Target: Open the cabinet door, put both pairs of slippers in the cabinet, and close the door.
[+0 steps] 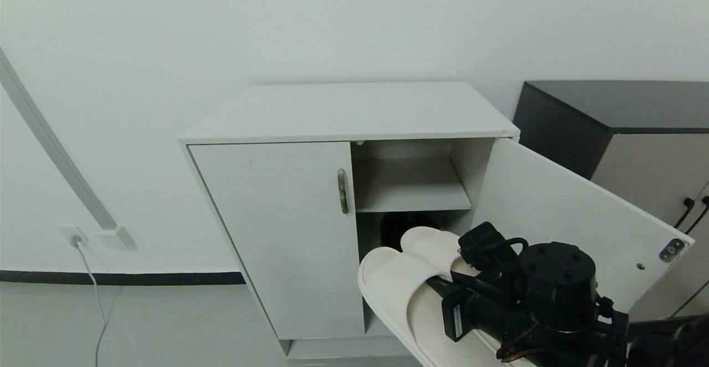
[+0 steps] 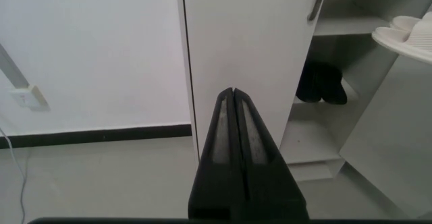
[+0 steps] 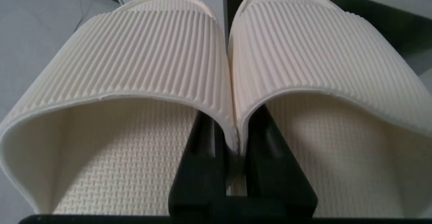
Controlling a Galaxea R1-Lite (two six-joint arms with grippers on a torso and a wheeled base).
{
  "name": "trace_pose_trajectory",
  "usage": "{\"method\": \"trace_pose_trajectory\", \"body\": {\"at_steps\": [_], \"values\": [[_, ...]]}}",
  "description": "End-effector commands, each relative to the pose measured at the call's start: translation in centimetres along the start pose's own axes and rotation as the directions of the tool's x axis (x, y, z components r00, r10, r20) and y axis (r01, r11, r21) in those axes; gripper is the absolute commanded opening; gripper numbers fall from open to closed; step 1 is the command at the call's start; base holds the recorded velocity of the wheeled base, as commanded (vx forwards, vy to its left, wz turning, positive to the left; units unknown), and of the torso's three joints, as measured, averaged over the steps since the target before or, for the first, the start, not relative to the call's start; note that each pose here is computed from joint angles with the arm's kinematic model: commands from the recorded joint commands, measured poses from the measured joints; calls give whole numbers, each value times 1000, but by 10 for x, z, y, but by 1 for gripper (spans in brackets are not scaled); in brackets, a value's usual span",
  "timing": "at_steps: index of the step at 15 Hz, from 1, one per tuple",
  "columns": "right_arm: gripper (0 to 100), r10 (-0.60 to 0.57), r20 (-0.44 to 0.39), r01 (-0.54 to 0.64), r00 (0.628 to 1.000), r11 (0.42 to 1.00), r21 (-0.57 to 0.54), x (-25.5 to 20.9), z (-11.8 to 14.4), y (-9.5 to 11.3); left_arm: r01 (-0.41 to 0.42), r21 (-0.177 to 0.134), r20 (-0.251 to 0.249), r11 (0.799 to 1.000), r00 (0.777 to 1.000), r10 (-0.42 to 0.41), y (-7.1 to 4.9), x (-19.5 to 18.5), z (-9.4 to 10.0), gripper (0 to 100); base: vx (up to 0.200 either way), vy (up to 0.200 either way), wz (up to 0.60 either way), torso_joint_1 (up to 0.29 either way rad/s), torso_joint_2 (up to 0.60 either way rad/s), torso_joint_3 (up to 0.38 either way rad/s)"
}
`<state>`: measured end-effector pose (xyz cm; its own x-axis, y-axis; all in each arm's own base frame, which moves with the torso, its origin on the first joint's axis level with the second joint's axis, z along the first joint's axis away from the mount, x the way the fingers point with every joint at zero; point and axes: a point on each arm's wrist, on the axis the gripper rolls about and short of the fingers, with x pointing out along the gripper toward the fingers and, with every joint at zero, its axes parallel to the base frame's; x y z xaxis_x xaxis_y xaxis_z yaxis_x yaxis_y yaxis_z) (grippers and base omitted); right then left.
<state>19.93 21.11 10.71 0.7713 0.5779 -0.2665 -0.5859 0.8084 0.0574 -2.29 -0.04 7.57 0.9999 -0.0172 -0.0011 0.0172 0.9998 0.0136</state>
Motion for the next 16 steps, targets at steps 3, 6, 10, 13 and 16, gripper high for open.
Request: {"method": "trace_pose_trajectory", "body": {"at_steps": [3, 6, 10, 13, 16], "values": [[0, 0, -6, 0, 1000, 1000, -2, 1, -3, 0, 0, -1, 1, 1000, 1000, 0, 0, 0, 0, 0, 0, 0, 0, -155, 479, 328], [0, 1, -6, -1, 1000, 1000, -7, 2, -4, 0, 0, -1, 1, 1000, 1000, 0, 0, 0, 0, 0, 0, 0, 0, -126, 468, 342], [0, 2, -11, -2, 1000, 1000, -9, 2, -5, 0, 0, -1, 0, 1000, 1000, 0, 0, 0, 0, 0, 0, 0, 0, -85, 452, 360], [0, 2, -19, -2, 1000, 1000, -10, 5, -9, 1, 0, 0, 1, 1000, 1000, 0, 0, 0, 0, 0, 0, 0, 0, -33, 442, 399], [0, 3, -7, -3, 1000, 1000, -10, 6, -10, 1, 0, 0, 0, 1000, 1000, 0, 0, 0, 0, 0, 0, 0, 0, 1, 289, 279]]}}
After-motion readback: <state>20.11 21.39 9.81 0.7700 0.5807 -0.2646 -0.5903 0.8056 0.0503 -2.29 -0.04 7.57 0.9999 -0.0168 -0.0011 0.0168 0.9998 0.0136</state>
